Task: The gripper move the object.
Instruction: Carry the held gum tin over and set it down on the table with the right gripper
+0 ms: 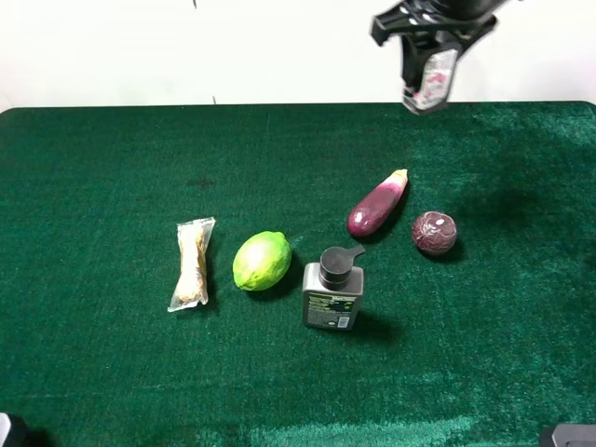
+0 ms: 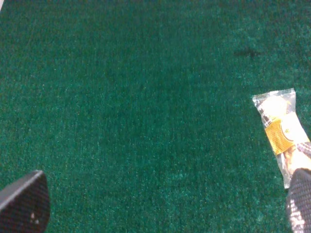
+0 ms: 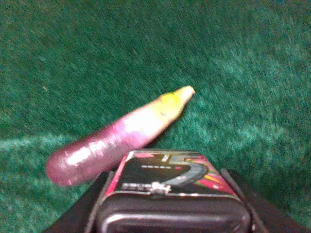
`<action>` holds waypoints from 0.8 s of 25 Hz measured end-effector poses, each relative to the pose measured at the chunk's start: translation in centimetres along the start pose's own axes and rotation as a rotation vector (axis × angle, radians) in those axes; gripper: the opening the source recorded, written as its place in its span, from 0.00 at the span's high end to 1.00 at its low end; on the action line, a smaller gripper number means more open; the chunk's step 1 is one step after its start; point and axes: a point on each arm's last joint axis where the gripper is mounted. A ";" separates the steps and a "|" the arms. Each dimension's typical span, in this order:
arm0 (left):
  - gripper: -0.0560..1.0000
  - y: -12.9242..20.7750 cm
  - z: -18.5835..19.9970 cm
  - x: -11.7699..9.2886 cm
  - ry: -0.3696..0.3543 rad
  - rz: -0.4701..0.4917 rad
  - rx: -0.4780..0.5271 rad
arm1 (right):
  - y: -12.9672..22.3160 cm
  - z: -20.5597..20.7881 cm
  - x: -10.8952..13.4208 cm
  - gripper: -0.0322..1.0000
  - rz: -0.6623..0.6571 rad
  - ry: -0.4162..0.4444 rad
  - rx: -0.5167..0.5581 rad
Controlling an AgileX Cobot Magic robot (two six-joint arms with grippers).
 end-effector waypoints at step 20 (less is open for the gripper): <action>0.01 0.0 0.0 0.0 0.000 0.000 0.000 | 9.1 -1.3 -5.0 0.64 -0.196 -0.002 0.076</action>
Point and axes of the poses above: a point on each arm's last joint axis where the gripper is mounted, z pointing back along that axis away from the gripper, x along the wrist's bending axis when the last joint is at zero, y = z × x, and after that the axes turned 2 degrees about -z, right-handed
